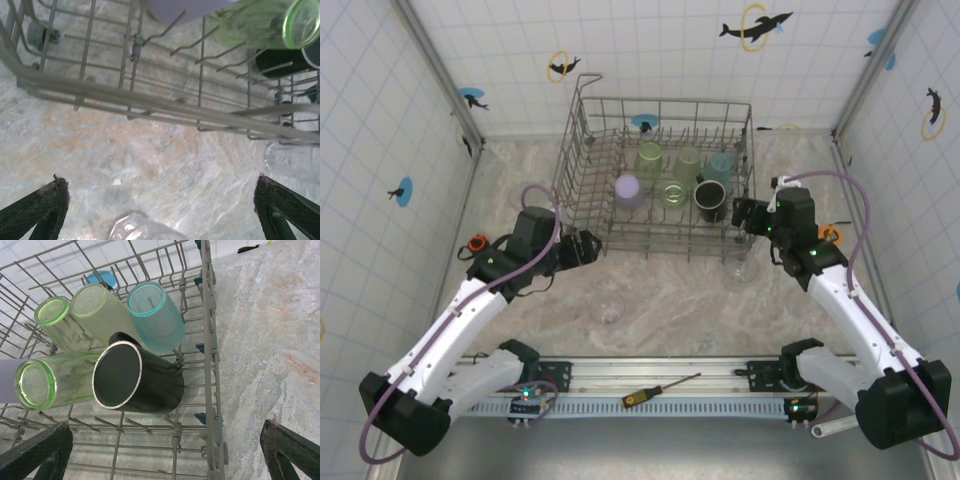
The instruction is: Load the cups into the dish rack
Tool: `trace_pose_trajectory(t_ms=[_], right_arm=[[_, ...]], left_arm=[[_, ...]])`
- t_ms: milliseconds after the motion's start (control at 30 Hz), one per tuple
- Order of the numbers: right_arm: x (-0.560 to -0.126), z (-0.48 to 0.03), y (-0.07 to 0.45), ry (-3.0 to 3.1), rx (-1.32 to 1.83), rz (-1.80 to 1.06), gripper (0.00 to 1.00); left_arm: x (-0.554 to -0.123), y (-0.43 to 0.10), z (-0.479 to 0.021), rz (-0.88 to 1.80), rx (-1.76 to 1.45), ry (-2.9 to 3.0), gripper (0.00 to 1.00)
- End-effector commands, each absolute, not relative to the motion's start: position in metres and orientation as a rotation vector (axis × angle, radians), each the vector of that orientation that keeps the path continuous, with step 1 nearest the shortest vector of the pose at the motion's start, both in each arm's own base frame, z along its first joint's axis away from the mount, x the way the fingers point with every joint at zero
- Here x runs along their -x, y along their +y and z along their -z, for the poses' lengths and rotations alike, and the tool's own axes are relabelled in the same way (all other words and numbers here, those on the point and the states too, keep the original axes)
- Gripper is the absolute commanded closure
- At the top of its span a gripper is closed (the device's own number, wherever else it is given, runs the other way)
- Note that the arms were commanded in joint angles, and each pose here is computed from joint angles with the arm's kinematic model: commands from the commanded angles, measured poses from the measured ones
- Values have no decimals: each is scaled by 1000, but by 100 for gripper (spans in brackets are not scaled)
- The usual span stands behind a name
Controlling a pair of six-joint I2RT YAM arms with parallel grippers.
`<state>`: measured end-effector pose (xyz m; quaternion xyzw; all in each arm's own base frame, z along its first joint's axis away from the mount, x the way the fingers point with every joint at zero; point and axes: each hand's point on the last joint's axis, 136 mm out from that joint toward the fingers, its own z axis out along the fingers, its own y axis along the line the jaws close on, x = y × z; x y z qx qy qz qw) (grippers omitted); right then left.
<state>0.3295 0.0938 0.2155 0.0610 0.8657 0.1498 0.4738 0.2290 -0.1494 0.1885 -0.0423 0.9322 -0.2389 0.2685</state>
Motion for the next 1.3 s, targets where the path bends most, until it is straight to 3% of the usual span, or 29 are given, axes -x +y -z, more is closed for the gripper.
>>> trace_pose_trajectory(t_ms=[0, 333, 667, 933, 1200, 1267], right_arm=[[-327, -219, 83, 2089, -175, -356, 0], [-329, -216, 73, 2072, -230, -393, 0], [-333, -214, 75, 2065, -256, -434, 0], [-334, -220, 77, 2048, -264, -462, 0], [-335, -219, 78, 2037, -278, -478, 0], [-335, -218, 79, 2038, -281, -490, 0]], left_arm=[[-205, -139, -165, 601, 95, 2629, 2], [-168, -150, -123, 694, 47, 2783, 7], [-148, -165, -88, 776, 30, 2860, 31], [-148, -157, -70, 632, 21, 2885, 49], [-156, -158, -67, 573, 5, 2869, 80], [-156, -156, -65, 554, 4, 2871, 94]])
